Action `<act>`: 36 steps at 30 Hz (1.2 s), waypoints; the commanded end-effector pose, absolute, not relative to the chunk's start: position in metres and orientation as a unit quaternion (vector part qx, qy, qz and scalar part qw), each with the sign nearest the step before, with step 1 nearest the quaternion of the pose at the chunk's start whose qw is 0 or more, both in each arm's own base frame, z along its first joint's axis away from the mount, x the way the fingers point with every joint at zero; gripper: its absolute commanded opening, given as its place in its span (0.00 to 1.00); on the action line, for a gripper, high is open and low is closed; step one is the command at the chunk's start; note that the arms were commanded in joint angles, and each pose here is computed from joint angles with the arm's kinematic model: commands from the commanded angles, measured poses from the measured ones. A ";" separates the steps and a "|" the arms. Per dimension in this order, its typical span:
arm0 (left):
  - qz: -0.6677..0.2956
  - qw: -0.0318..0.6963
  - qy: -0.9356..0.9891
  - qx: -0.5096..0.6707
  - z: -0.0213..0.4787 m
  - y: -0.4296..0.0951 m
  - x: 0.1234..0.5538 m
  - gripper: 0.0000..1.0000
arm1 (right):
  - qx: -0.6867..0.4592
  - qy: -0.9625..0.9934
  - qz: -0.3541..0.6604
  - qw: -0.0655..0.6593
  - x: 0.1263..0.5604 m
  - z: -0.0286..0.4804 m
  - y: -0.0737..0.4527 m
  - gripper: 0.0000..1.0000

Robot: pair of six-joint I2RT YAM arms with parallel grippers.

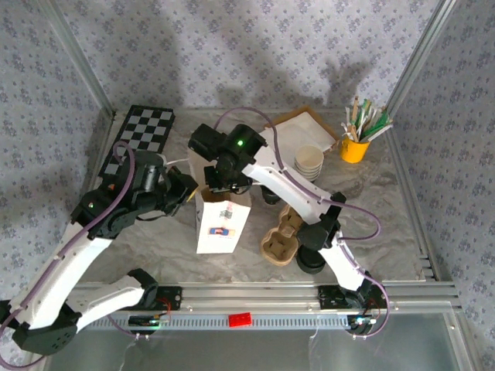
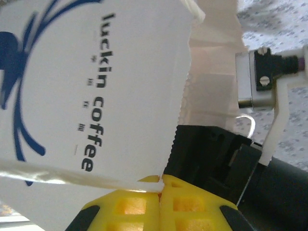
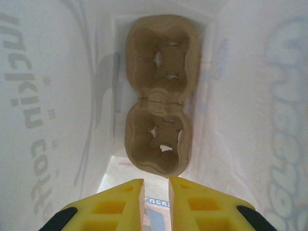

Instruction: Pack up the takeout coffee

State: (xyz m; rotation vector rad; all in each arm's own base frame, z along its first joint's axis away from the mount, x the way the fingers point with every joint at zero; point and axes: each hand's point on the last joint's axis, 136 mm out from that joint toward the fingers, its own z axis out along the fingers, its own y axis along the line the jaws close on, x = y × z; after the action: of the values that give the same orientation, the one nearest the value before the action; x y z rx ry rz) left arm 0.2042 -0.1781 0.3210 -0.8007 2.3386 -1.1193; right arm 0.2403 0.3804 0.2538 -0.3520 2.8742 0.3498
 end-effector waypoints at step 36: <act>-0.308 0.157 0.913 -0.219 0.296 -0.173 0.178 0.37 | -0.192 0.961 0.139 0.141 0.217 0.282 0.387 0.19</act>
State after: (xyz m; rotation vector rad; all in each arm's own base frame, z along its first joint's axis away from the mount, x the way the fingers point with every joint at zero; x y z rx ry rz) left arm 0.1843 -0.1736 0.2986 -0.6860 2.5895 -0.8803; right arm 0.2226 0.3864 0.2787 -0.5169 2.7793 0.3955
